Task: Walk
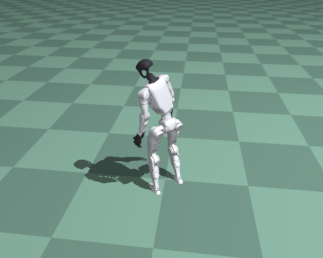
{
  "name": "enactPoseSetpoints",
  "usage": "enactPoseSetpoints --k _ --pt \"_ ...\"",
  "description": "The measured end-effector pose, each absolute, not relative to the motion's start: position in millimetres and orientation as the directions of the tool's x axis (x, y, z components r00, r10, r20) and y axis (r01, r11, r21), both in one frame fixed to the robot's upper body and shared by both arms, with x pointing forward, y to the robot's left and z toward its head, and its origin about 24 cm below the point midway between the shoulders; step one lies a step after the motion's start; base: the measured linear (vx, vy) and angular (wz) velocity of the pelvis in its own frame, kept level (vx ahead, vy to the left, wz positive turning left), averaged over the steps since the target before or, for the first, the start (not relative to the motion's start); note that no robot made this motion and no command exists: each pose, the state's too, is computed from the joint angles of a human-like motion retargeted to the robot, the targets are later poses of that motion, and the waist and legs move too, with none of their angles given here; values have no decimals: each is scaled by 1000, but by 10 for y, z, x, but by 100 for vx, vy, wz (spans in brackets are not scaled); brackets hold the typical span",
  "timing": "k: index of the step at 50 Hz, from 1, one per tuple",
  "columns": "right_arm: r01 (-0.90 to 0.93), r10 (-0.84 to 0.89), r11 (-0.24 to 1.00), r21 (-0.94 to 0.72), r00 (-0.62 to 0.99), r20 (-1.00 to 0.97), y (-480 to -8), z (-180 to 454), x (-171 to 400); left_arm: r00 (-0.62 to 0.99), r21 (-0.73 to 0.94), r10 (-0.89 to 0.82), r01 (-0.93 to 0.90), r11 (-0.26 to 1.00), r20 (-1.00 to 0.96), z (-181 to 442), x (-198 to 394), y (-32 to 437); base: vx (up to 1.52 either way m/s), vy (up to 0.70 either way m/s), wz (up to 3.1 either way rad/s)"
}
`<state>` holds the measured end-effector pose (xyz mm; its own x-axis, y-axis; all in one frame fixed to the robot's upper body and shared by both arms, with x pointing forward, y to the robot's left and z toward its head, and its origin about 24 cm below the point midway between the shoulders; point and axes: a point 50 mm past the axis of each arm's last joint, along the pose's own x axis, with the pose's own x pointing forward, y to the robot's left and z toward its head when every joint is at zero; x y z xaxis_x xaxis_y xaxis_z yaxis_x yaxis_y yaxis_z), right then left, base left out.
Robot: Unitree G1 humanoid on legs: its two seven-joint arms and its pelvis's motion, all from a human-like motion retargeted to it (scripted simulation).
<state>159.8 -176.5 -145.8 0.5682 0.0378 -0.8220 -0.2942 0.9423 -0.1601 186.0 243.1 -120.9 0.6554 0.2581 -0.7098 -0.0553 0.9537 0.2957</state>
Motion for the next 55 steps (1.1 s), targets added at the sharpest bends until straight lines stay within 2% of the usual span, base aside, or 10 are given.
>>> enactPoseSetpoints --k 17,38,47,55 --pt "-367 73 914 -173 568 -820 -1700 -1479 1518 592 344 256 38 938 -764 -1338 1535 2505 1 0 -8" --pt "-386 44 895 -225 578 -815 -1807 -1472 1473 333 340 321 1 940 -887 -1584 607 2624 3 1 -33" --pt "-364 -3 904 -227 524 -852 -1946 -1532 1298 309 333 329 -39 942 -893 -1581 579 2668 2 3 -30" --pt "-349 -43 910 -226 461 -886 -2044 -1590 1116 353 331 331 -61 942 -875 -1546 759 2685 1 3 -29"
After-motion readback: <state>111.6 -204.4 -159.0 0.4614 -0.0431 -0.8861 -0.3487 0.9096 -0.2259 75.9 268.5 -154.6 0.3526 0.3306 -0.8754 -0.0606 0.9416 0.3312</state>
